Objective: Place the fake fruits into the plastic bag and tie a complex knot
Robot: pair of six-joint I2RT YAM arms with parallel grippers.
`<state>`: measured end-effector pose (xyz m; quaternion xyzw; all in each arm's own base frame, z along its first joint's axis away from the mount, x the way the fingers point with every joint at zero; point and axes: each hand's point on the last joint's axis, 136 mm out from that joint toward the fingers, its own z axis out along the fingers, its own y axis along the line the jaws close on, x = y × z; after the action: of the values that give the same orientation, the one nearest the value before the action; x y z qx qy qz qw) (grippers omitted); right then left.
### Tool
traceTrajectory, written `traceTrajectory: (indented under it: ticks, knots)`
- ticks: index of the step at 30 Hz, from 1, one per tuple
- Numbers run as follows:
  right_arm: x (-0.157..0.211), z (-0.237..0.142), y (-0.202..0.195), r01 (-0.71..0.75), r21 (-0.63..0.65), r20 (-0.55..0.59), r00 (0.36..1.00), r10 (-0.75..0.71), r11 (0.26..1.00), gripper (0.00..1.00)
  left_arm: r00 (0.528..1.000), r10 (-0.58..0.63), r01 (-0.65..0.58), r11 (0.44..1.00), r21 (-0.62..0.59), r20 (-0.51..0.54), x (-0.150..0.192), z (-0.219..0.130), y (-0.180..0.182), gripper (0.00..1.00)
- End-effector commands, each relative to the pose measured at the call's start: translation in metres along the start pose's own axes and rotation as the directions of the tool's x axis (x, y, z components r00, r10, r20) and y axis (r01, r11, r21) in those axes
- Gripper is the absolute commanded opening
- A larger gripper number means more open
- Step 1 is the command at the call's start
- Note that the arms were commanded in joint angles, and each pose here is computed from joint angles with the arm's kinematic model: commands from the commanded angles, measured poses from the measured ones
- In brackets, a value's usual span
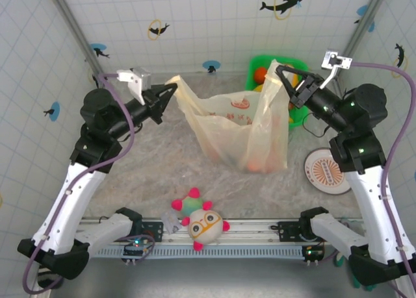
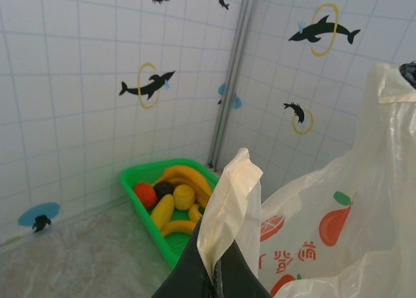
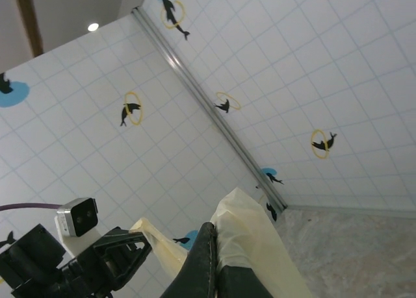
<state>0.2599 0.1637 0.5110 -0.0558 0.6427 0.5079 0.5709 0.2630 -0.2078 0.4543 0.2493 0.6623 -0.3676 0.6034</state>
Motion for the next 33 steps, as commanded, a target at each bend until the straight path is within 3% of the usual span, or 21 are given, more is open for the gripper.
traceTrajectory:
  ticks: [1,8,13,17,19,24,33]
  knots:
    - [0.020,0.001,-0.042,-0.052,0.090,-0.031,0.998,0.055,0.995,0.00,0.999,-0.050,0.049,0.997,0.054,0.013,0.008,0.010,-0.001,0.00]
    - [0.047,0.010,-0.108,-0.160,0.141,-0.056,0.984,0.169,0.977,0.00,0.993,-0.113,0.115,0.992,0.053,-0.042,0.045,0.032,0.015,0.00]
    - [0.036,0.015,-0.107,-0.220,0.037,-0.053,0.974,0.222,0.975,0.23,0.993,-0.106,0.106,0.994,0.005,-0.043,0.042,0.041,0.027,0.00]
    - [0.026,0.006,-0.092,-0.194,0.015,-0.033,0.980,0.194,0.981,0.52,0.995,-0.102,0.102,0.995,0.011,-0.020,0.030,0.045,0.027,0.00]
    - [0.022,0.000,-0.082,-0.175,0.017,-0.036,0.984,0.176,0.984,0.60,0.994,-0.103,0.103,0.994,0.018,-0.023,0.027,0.048,0.027,0.00]
    - [0.032,-0.026,-0.086,-0.113,0.200,-0.075,0.989,0.130,0.973,0.79,0.994,-0.105,0.106,0.994,0.014,-0.022,0.028,0.053,0.030,0.00]
    - [0.056,-0.043,-0.092,-0.145,0.227,-0.101,0.980,0.171,0.963,0.84,0.995,-0.097,0.097,0.995,0.017,-0.013,0.024,0.052,0.029,0.00]
